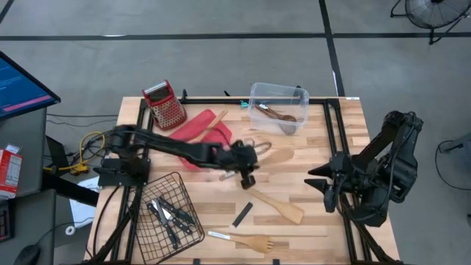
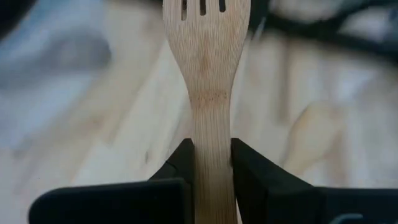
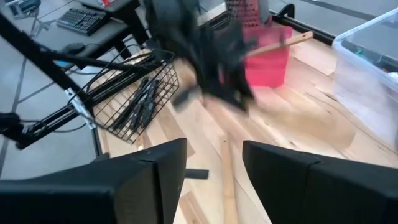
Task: Pick & Place Kitchen Items
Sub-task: Put the wooden serving spoon into the transparent bin
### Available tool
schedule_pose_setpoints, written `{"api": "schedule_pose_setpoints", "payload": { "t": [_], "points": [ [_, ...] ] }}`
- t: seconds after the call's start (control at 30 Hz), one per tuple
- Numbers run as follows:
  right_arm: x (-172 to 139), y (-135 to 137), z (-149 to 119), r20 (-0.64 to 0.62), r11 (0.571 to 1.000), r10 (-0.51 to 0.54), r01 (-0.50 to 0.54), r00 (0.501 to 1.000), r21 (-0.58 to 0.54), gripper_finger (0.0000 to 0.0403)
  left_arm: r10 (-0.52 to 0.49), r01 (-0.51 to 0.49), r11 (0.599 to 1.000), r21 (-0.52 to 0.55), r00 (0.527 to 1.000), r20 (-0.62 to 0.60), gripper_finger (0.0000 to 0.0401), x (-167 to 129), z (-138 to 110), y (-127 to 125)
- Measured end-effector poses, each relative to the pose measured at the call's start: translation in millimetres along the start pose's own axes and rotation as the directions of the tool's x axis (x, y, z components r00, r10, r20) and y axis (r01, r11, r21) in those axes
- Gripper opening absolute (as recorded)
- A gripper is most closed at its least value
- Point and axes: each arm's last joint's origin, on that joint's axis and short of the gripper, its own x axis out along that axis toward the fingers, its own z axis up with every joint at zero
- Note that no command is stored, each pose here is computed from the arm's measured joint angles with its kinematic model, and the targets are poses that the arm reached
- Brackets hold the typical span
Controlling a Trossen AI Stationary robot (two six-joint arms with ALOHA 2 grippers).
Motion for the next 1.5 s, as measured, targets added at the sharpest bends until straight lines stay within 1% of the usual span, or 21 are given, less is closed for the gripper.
{"api": "schedule_pose_setpoints", "payload": {
  "t": [0.1, 0.2, 0.3, 0.4, 0.47, 0.53, 0.67, 0.77, 0.8, 0.9, 0.93, 1.0, 1.03, 1.2, 1.27, 1.3, 1.33, 1.37, 1.4, 1.43, 1.5],
  "points": [
    [-3.9, 0.9, -2.6, -0.005, 1.000, 0.019, -0.019, 1.000, -0.012, 0.0171, -0.038, 0.044, 0.998, -0.039, 0.989, 0.140, 0.0044, -51.6, 32.8, 5.6],
    [-5.8, 1.0, -3.9, -0.006, 0.999, 0.026, -0.026, 1.000, -0.021, 0.0173, -0.069, 0.090, 0.994, -0.068, 0.961, 0.269, 0.0044, -105.6, 55.9, 12.9],
    [-5.8, 0.9, -2.6, 0.039, 0.999, 0.020, -0.019, 0.999, -0.028, 0.0173, -0.097, 0.150, 0.984, -0.101, 0.909, 0.405, 0.0044, -160.6, 72.6, 22.0],
    [-5.3, 0.8, 0.1, 0.115, 0.999, 0.007, -0.003, 0.993, -0.040, 0.0171, -0.134, 0.232, 0.965, -0.124, 0.839, 0.527, 0.0044, -210.0, 81.8, 29.8],
    [-3.5, 0.1, 3.1, 0.173, 0.999, -0.012, 0.018, 0.985, -0.035, 0.0171, -0.176, 0.300, 0.948, -0.108, 0.775, 0.606, 0.0044, -238.7, 86.0, 32.9],
    [-1.1, -0.6, 5.9, 0.213, 0.998, -0.032, 0.042, 0.977, -0.045, 0.0173, -0.228, 0.372, 0.925, -0.072, 0.699, 0.678, 0.0044, -264.6, 88.9, 35.0],
    [4.9, -2.5, 10.7, 0.238, 0.995, -0.069, 0.083, 0.969, -0.051, 0.0178, -0.346, 0.497, 0.867, 0.040, 0.543, 0.765, 0.0044, -302.6, 91.0, 34.5],
    [9.4, -3.6, 14.1, 0.246, 0.994, -0.093, 0.104, 0.965, -0.032, 0.0182, -0.437, 0.571, 0.808, 0.144, 0.418, 0.797, 0.0044, -321.9, 92.3, 31.6],
    [10.9, -3.8, 15.3, 0.249, 0.994, -0.100, 0.109, 0.963, -0.023, 0.0183, -0.475, 0.591, 0.783, 0.194, 0.366, 0.800, 0.0044, -326.8, 93.1, 30.0],
    [14.5, -3.2, 18.5, 0.259, 0.993, -0.113, 0.115, 0.959, 0.008, 0.0185, -0.575, 0.628, 0.709, 0.321, 0.250, 0.779, 0.0044, -337.3, 93.3, 25.8],
    [15.5, -2.9, 19.5, 0.265, 0.993, -0.116, 0.116, 0.957, 0.017, 0.0185, -0.597, 0.636, 0.690, 0.345, 0.230, 0.769, 0.0044, -338.7, 93.0, 24.5],
    [16.9, -1.9, 21.0, 0.270, 0.993, -0.118, 0.120, 0.955, 0.009, 0.0184, -0.617, 0.645, 0.670, 0.368, 0.207, 0.759, 0.0044, -340.7, 92.5, 22.5],
    [17.4, -1.4, 21.6, 0.272, 0.993, -0.118, 0.122, 0.955, 0.001, 0.0184, -0.621, 0.645, 0.667, 0.372, 0.206, 0.756, 0.0044, -340.4, 92.2, 21.8],
    [18.1, 0.4, 22.8, 0.275, 0.992, -0.112, 0.124, 0.955, -0.024, 0.0180, -0.622, 0.615, 0.684, 0.393, 0.210, 0.754, 0.0048, -338.1, 92.5, 20.2],
    [18.1, 0.2, 22.7, 0.275, 0.992, -0.113, 0.126, 0.955, -0.027, 0.0181, -0.615, 0.580, 0.707, 0.405, 0.223, 0.756, 0.0047, -334.0, 93.3, 18.7],
    [18.1, 0.2, 22.7, 0.275, 0.992, -0.113, 0.126, 0.955, -0.027, 0.0181, -0.610, 0.550, 0.727, 0.410, 0.245, 0.754, 0.0047, -330.5, 93.2, 17.8],
    [18.1, 0.1, 22.6, 0.274, 0.992, -0.113, 0.126, 0.955, -0.028, 0.0182, -0.607, 0.519, 0.748, 0.414, 0.282, 0.743, 0.0047, -324.6, 92.6, 16.2],
    [18.2, 0.1, 22.5, 0.270, 0.992, -0.112, 0.125, 0.956, -0.029, 0.0182, -0.587, 0.481, 0.779, 0.401, 0.336, 0.737, 0.0047, -317.2, 91.7, 14.8],
    [18.3, 0.1, 22.2, 0.259, 0.992, -0.110, 0.122, 0.959, -0.031, 0.0183, -0.545, 0.432, 0.822, 0.371, 0.410, 0.732, 0.0047, -308.9, 90.2, 14.1],
    [18.4, 0.2, 21.7, 0.244, 0.993, -0.105, 0.116, 0.964, -0.033, 0.0183, -0.481, 0.359, 0.871, 0.334, 0.491, 0.726, 0.0047, -299.5, 88.4, 13.8],
    [18.6, 0.4, 20.9, 0.216, 0.994, -0.096, 0.106, 0.972, -0.036, 0.0184, -0.320, 0.171, 0.946, 0.276, 0.639, 0.699, 0.0047, -279.9, 84.4, 13.9]
  ]
}}
